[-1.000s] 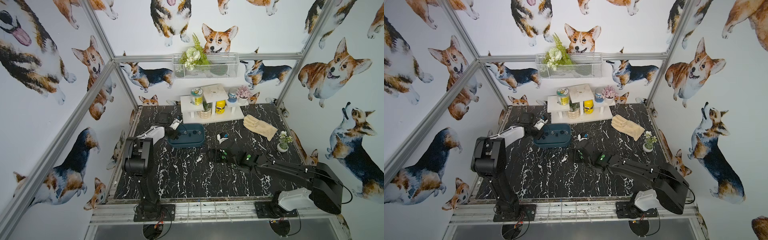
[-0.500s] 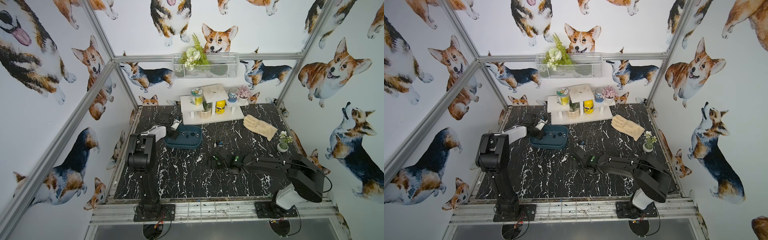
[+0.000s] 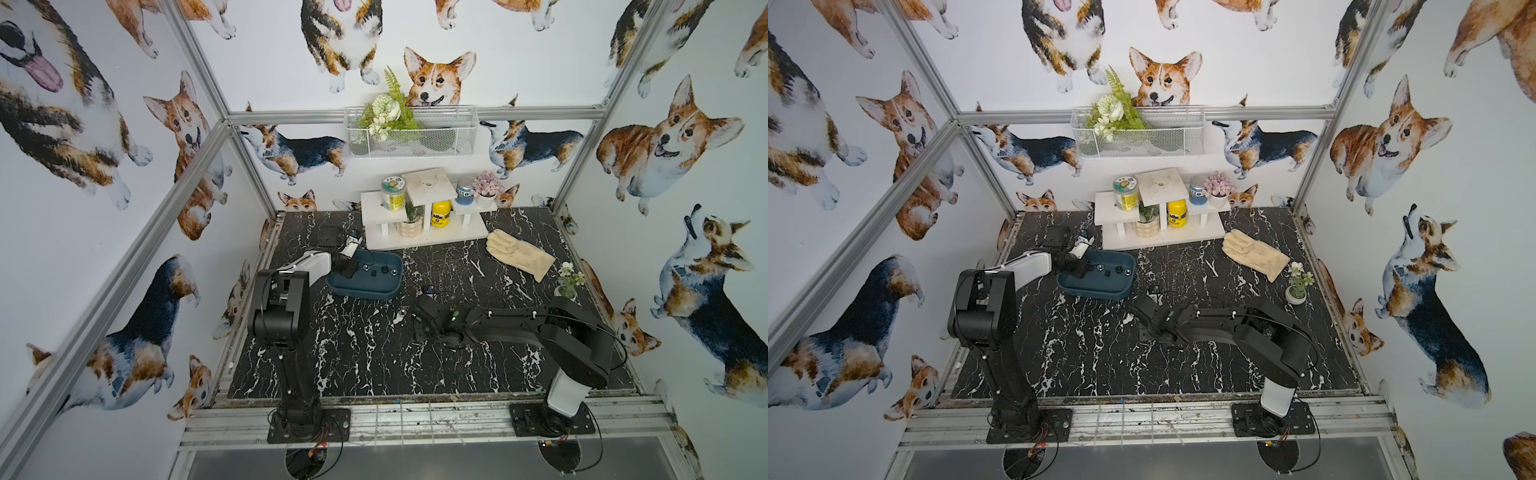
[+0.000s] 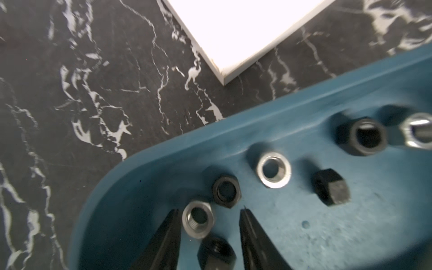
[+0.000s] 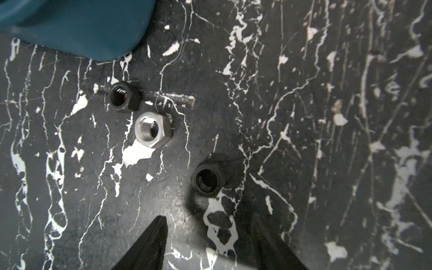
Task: Put the nuts on the desktop into the storage box
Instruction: Place the nut in the storage box.
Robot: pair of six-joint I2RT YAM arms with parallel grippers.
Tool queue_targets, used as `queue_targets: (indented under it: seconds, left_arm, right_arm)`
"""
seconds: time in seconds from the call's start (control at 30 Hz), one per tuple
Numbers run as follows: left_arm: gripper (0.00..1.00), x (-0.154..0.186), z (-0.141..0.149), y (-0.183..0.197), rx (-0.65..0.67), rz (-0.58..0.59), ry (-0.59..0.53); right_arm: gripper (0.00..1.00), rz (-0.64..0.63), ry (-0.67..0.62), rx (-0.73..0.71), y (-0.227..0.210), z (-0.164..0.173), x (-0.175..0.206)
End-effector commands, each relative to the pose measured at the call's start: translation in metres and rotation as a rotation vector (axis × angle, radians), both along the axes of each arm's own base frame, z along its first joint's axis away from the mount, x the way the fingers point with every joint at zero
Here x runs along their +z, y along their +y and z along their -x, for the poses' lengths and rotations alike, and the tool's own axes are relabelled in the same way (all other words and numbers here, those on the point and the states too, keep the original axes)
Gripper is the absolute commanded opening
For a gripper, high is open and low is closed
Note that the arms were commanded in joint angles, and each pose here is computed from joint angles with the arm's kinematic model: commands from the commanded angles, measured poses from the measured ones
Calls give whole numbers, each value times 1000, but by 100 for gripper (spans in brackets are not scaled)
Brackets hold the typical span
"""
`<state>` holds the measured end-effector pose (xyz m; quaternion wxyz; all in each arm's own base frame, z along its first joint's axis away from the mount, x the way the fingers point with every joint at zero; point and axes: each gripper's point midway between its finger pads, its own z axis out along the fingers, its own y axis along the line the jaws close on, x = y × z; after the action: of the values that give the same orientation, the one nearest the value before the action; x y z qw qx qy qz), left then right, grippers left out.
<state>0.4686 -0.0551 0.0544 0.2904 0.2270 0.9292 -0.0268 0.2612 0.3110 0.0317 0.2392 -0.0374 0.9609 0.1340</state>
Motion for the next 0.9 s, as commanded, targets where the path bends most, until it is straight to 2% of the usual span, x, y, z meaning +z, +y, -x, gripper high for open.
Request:
queue_targets:
  seconds: [0.0,0.33,0.57,0.7,0.87]
  left_arm:
    - [50,17,4,-7,-17,48,-32]
    - [54,85,36,-18,-75,111,-128]
    - [57,115,63,-23,-125,123,-175]
    - [59,125,76,-28,-158,142,-174]
    - [61,134,91,-34,-208,171,-198]
  right_arm:
    - [58,36,-15,-6,-1,-5,-2]
    - [40,143,6,-49,-16,-6,-20]
    - [35,203,-7,-79,-25,-11,-20]
    - [29,214,-11,-82,-25,-12,-18]
    - [32,210,-21,-79,-22,-15,-17]
